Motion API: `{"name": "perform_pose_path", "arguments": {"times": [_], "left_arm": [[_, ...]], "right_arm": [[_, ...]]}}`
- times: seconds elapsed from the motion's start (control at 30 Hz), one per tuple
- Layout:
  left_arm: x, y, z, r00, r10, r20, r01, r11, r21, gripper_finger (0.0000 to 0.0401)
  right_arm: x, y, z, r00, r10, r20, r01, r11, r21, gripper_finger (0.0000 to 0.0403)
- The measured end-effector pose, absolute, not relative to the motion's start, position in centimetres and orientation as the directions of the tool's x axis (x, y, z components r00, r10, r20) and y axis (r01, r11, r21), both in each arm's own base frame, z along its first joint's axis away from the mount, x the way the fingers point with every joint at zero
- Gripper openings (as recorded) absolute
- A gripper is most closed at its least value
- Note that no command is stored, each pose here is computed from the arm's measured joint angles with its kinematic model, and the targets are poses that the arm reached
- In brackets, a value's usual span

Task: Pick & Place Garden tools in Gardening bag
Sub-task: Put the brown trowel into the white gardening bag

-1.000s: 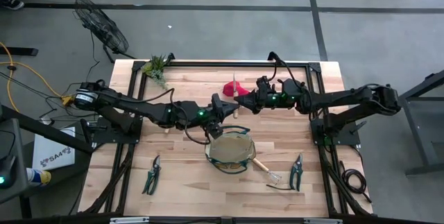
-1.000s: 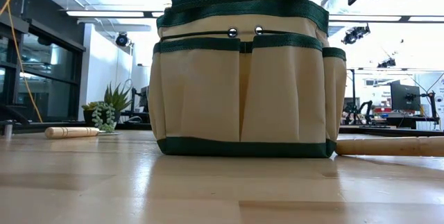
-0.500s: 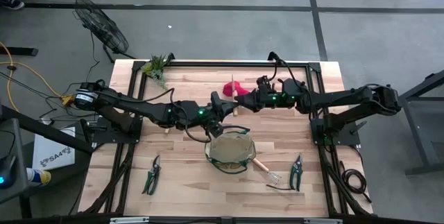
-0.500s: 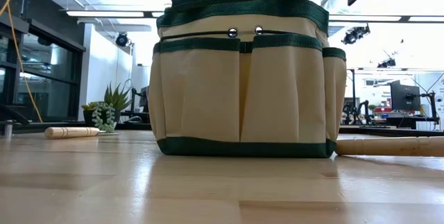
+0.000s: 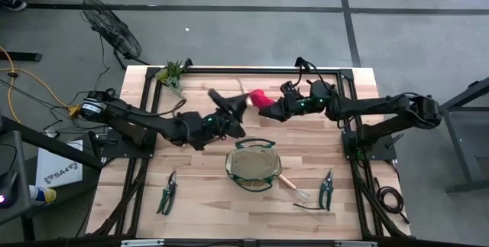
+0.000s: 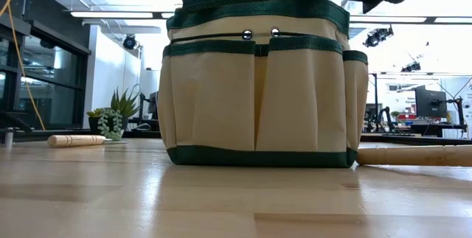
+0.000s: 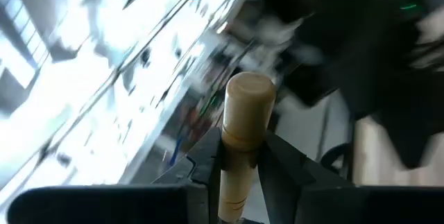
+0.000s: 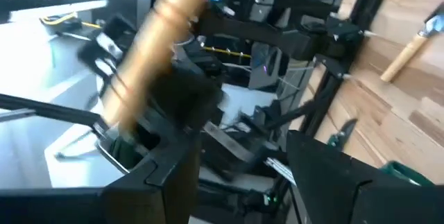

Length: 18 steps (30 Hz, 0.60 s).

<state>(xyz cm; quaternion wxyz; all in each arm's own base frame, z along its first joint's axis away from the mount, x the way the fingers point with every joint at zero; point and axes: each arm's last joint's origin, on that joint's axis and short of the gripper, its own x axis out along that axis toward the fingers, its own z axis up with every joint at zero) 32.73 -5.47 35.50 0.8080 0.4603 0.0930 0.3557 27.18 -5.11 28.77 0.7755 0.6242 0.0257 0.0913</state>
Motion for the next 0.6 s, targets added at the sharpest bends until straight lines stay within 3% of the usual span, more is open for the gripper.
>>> {"name": "perform_pose_path", "arguments": {"times": [0.27, 0.6], "left_arm": [[30.1, -7.9, 37.6, 0.596, 0.783, 0.178, -0.717, 0.418, 0.558, 0.0066], [26.9, -10.5, 39.3, 0.592, 0.798, 0.115, -0.797, 0.559, 0.229, 0.0066]], "right_arm": [[26.8, -6.0, 29.1, 0.987, 0.140, 0.084, -0.121, 0.282, 0.952, 0.0205], [25.3, -7.5, 29.9, 0.990, 0.114, 0.082, -0.126, 0.457, 0.880, 0.0205]]}}
